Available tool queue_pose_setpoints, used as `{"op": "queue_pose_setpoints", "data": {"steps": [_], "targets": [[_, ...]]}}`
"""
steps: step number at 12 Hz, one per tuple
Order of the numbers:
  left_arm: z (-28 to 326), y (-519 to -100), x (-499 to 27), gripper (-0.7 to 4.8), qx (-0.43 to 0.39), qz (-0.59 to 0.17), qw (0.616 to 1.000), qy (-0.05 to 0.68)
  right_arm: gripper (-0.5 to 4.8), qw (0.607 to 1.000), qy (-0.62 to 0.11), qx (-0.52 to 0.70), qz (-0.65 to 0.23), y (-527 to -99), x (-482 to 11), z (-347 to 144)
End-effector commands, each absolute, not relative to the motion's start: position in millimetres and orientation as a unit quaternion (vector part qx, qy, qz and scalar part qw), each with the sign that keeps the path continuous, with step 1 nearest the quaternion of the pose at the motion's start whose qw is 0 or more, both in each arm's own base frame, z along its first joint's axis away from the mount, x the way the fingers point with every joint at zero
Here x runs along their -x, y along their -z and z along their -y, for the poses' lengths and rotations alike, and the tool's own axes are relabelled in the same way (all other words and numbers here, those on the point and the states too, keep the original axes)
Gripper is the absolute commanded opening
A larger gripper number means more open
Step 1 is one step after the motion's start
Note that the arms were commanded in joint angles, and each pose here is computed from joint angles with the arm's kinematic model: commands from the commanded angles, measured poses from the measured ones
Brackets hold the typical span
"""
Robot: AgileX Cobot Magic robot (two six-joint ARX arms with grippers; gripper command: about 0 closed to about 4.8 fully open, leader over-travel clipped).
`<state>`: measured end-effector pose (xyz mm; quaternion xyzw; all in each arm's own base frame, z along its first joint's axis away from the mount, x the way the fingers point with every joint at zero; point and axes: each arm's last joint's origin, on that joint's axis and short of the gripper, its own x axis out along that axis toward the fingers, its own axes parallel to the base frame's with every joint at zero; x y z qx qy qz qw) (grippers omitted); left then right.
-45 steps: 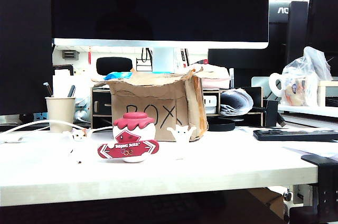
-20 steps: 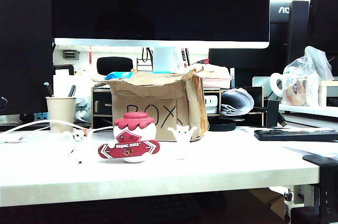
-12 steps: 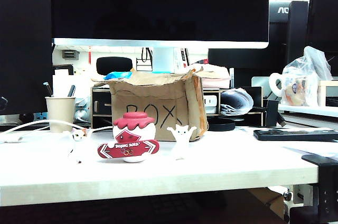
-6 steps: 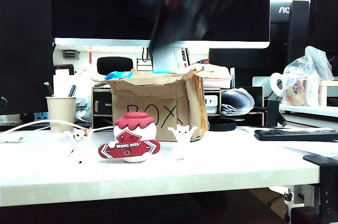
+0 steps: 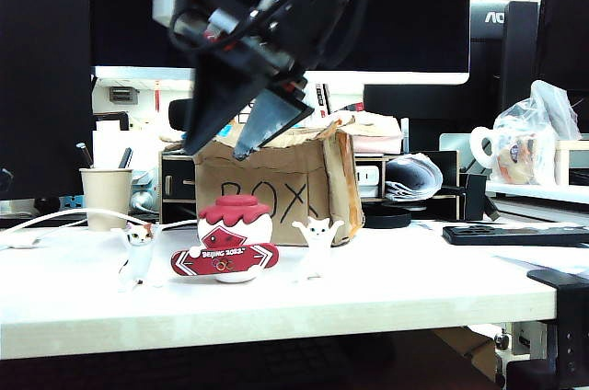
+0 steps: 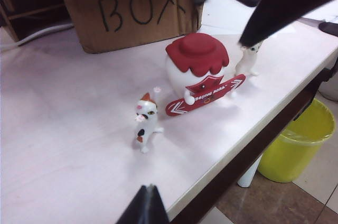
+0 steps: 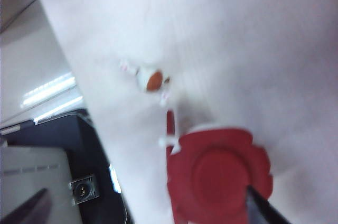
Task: Put the doll that is least similar in size compared to the others into the paper box.
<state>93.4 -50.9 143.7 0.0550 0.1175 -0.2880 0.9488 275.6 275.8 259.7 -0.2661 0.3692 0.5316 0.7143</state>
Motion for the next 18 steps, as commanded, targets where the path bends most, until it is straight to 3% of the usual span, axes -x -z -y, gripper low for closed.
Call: {"op": "queue_pose_setpoints", "data": {"steps": [1,7,15,16,18], "targets": [[50.9,-144.7,-93.6,-0.05,-0.056,-0.114,0.949,0.288,4.79,0.722,-0.512,0.296,-0.359,-243.4,-286.7,-284.7],[50.9,-144.7,-93.6,-0.05,-0.056,-0.114,0.949,0.288,4.79,0.722,-0.481,0.322,-0.378,-208.9,-300.0,-293.3],[50.9,-144.7,-93.6,-0.05,-0.056,-0.114,0.949,0.288,4.79,0.73,-0.465,0.328,-0.38,-204.2,-306.5,-290.7],[50.9,-144.7,-93.6,-0.05,-0.056,-0.114,0.949,0.288,4.6,0.728,-0.465,0.328,-0.383,-203.8,-305.9,-290.2],[50.9,-144.7,-93.6,-0.05,-0.056,-0.114,0.949,0.288,2.08,0.725,-0.465,0.329,-0.387,-203.3,-305.2,-289.7]]}}
